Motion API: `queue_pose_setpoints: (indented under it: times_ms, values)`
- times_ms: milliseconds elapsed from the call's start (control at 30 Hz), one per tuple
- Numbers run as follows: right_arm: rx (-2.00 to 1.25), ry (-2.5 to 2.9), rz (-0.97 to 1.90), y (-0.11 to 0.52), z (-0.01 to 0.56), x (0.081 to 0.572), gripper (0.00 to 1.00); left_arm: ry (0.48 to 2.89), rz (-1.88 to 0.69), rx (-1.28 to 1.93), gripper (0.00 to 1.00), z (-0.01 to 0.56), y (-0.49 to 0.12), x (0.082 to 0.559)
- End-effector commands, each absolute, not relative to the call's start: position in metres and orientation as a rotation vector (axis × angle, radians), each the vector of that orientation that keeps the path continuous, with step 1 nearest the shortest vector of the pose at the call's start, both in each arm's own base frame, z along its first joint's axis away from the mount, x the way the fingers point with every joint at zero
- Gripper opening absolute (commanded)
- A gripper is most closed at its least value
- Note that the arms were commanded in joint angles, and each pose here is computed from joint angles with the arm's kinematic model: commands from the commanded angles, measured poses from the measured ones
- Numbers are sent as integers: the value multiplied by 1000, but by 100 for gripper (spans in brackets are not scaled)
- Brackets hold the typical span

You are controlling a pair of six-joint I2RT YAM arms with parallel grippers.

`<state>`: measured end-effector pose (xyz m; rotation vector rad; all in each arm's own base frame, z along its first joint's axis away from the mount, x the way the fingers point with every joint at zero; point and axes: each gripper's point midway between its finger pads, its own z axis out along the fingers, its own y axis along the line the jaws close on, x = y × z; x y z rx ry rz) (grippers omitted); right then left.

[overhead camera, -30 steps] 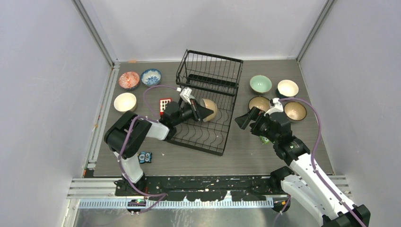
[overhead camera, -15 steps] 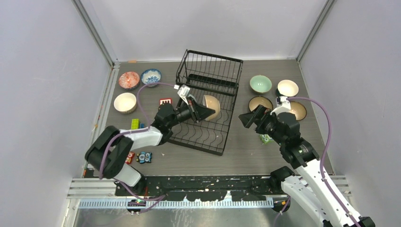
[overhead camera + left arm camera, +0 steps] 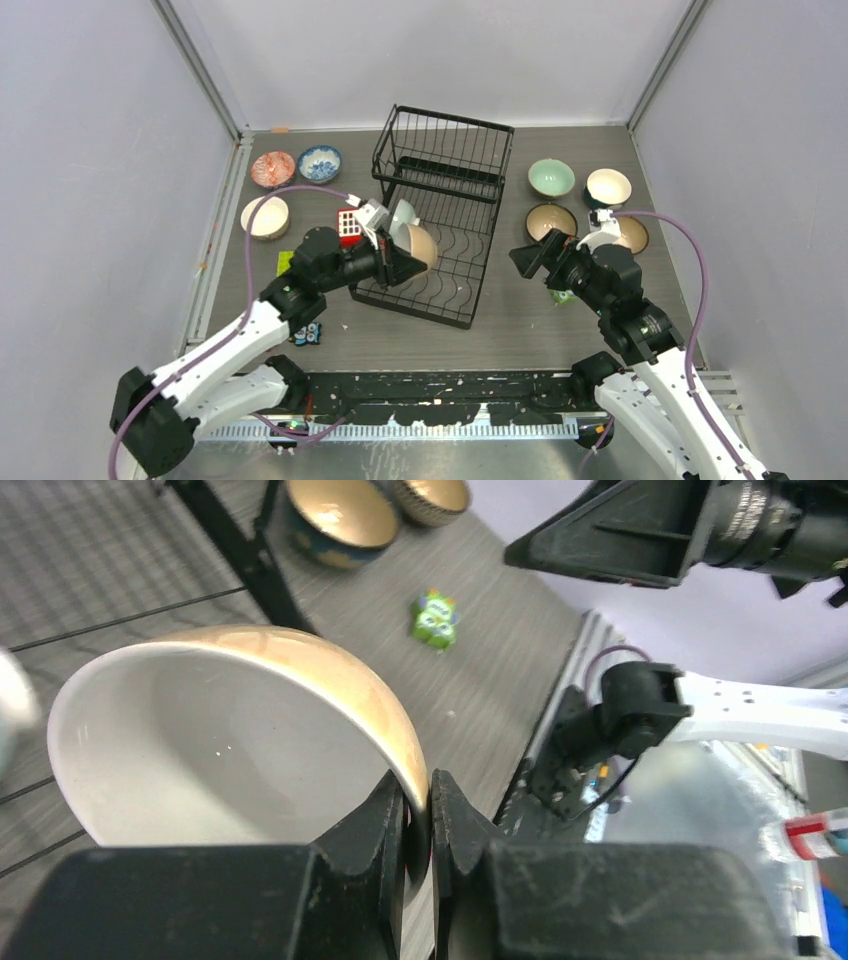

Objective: Unload the bowls from the dish rack
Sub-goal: Place the bowl with the bowl.

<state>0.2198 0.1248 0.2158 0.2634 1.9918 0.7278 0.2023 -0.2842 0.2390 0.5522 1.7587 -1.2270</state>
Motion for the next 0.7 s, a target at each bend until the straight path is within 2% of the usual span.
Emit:
queue_pose_setpoints:
  times_ms: [0,367,500,667]
  values:
    - [211,1933,756,128,240,217,100,1856,-908,606,0,247,-241,204]
    - [176,1951,769,136,236,215,100,2216,6,356,0,237,-125,258]
    - [164,1958,781,140,236,214,100,2274,141,227,0,240,-96,282]
    - [141,1966,784,145,236,210,100,2341,144,24,0,231,-54,316]
